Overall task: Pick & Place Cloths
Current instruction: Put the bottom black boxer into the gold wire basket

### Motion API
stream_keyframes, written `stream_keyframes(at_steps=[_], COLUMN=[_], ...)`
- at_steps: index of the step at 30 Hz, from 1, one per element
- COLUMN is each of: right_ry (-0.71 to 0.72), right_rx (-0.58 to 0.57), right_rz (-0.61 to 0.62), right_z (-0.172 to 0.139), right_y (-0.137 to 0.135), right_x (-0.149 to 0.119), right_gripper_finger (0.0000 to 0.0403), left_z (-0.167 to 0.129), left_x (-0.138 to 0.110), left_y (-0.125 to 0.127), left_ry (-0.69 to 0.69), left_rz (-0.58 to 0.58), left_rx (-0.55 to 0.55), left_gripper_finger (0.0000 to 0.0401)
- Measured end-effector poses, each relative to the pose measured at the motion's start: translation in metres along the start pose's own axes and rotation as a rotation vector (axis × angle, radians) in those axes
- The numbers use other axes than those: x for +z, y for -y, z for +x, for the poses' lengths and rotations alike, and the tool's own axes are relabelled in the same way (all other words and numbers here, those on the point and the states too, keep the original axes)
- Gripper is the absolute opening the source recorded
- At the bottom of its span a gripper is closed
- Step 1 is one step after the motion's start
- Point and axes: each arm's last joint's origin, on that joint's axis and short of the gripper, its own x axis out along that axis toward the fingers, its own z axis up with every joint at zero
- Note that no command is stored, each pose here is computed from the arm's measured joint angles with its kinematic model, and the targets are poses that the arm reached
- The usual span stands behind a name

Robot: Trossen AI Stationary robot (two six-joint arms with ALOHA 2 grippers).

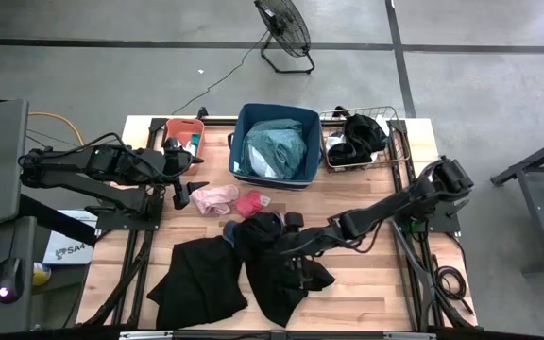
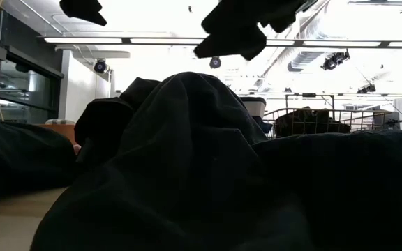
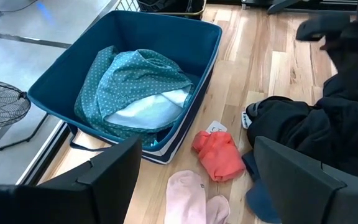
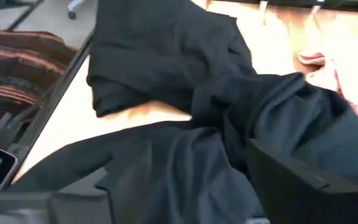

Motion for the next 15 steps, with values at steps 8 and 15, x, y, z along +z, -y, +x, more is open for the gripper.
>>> stream_keyframes(at_steps=[8,15], right_ry=[-0.068,-0.112], right_rx=[-0.022,-0.012], right_rz=[-0.013,-0.022], right_z=[0.017,0.027], right_y=[0.010,0.012], right_x=[-0.013,-0.023], right_gripper_finger=[0.0268,0.0242], left_z=[0.000,0.000], left_x=[0.000,0.000], left_y=[0.000,0.000], left_ry=[0.000,-0.001], left_rz=[0.000,0.000], left_rx=[0.000,-0.001], left_gripper_finger=[0.0306,0.0306])
